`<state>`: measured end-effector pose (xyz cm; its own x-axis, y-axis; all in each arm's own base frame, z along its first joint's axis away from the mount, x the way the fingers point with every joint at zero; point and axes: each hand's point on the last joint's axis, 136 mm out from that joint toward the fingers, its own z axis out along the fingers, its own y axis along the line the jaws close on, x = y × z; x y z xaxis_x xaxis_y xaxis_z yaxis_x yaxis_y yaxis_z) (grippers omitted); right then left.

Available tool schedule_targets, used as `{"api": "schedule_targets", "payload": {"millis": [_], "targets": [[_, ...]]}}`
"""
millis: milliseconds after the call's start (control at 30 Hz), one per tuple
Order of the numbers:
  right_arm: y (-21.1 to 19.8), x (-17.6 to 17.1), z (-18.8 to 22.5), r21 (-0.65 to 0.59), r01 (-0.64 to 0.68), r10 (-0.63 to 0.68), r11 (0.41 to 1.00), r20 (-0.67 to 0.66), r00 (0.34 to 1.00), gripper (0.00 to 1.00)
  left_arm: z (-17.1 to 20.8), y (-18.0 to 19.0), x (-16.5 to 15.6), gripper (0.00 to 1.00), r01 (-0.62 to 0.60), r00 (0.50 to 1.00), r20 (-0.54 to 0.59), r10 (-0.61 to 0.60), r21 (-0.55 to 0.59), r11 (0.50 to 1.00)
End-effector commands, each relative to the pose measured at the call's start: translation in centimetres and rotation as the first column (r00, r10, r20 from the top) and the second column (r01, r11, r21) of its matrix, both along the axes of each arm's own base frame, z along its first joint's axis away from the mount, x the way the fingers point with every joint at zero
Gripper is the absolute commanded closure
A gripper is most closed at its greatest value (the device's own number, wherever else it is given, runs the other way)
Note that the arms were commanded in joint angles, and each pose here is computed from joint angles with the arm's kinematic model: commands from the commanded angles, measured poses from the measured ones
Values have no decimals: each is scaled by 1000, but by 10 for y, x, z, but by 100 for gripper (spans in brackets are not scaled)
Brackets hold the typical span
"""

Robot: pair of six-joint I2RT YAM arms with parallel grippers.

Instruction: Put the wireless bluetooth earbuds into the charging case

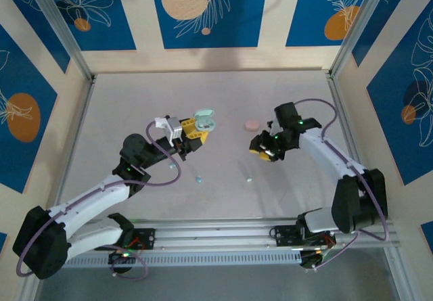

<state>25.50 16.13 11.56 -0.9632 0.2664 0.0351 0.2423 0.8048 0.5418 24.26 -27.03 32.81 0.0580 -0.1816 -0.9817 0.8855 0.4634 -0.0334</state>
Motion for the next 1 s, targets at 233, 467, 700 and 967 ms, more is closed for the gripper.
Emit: {"api": "schedule_targets", "payload": {"millis": [233, 467, 700, 967], "targets": [[13, -28, -67, -103, -11, -4, 995, -150, 989, 47, 4, 4, -6, 73, -11, 1000, 29, 11, -9, 1000], [10, -29, -91, -147, -1, -23, 989, -161, 987, 48, 5, 5, -6, 73, -15, 999, 31, 15, -9, 1000], [17, -33, -97, -116, -22, 1, 993, -177, 984, 51, 4, 3, -5, 73, -10, 1000, 24, 11, -8, 1000], [31, -43, -96, -95, -64, 44, 993, -206, 978, 53, 3, 1, -3, 73, -3, 1000, 16, 4, -13, 1000]]}}
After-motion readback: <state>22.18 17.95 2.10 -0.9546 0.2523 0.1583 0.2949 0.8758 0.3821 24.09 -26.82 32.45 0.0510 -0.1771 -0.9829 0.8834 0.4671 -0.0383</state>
